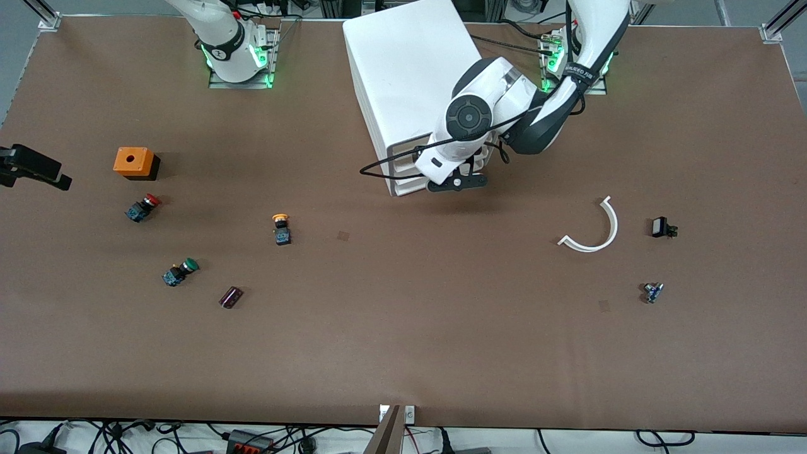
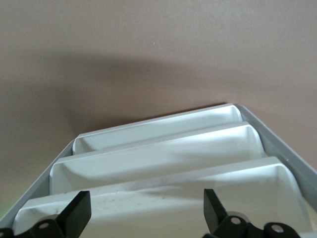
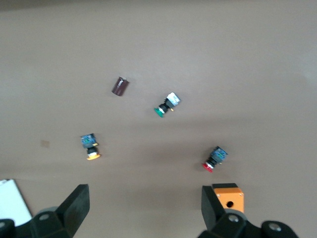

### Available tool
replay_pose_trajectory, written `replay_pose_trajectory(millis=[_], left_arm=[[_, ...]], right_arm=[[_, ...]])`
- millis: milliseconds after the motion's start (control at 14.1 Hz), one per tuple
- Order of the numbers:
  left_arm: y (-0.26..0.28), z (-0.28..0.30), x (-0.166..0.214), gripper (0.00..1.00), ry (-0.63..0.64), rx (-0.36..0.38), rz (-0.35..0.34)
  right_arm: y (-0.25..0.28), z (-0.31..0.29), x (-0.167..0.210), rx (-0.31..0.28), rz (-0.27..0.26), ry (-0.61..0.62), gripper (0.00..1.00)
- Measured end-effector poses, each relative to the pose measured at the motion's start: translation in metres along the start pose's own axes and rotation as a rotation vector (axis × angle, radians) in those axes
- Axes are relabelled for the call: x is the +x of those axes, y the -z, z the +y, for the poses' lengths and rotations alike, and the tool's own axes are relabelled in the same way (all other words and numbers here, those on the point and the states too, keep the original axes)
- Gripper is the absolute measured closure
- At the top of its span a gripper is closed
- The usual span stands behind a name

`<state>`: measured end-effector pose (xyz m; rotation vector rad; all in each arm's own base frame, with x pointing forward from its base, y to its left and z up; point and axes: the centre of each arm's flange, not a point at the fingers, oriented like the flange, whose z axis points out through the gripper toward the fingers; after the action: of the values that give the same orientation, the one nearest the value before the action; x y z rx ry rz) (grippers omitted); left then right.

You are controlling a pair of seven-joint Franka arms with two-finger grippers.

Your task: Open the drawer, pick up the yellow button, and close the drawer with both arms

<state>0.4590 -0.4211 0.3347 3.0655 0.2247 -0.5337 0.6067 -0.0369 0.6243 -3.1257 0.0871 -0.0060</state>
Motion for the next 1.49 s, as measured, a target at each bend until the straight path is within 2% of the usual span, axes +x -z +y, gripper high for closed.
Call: replay_pose_trajectory(millis=[283, 496, 566, 850, 1062, 1204, 1345, 1487], left_arm=[[0.001, -0.001, -0.001, 0.0, 0.002, 0.004, -0.005], [0.029, -0.019, 0.016, 0.0, 0.025, -0.023, 0.028], [0.045, -0.032, 0.027, 0.0, 0.025, -0.018, 0.055], [0.119, -0.087, 0.067, 0.0, -0.013, 0.082, 0.182], [0.171, -0.141, 0.096, 0.0, -0.065, 0.107, 0.206], [0.2, -0.187, 0.112, 0.0, -0.128, 0.137, 0.195], [0.227, -0.227, 0.116, 0.0, -0.182, 0.147, 0.167], [0.254, -0.255, 0.11, 0.0, -0.225, 0.155, 0.185]], right_arm=[[-0.005, -0.005, -0.01, -0.021, -0.019, 0.016, 0.0], [-0.006, -0.002, -0.018, -0.02, -0.027, 0.014, 0.0], [-0.008, -0.003, -0.023, -0.019, -0.03, 0.015, 0.0], [-0.02, -0.002, -0.048, -0.019, -0.044, 0.017, 0.0], [-0.019, -0.001, -0.051, -0.03, -0.024, 0.02, 0.0], [-0.018, -0.003, -0.05, -0.031, -0.016, 0.022, 0.0], [-0.018, -0.003, -0.05, -0.031, -0.013, 0.023, 0.0], [-0.018, -0.003, -0.049, -0.031, -0.007, 0.024, 0.0]])
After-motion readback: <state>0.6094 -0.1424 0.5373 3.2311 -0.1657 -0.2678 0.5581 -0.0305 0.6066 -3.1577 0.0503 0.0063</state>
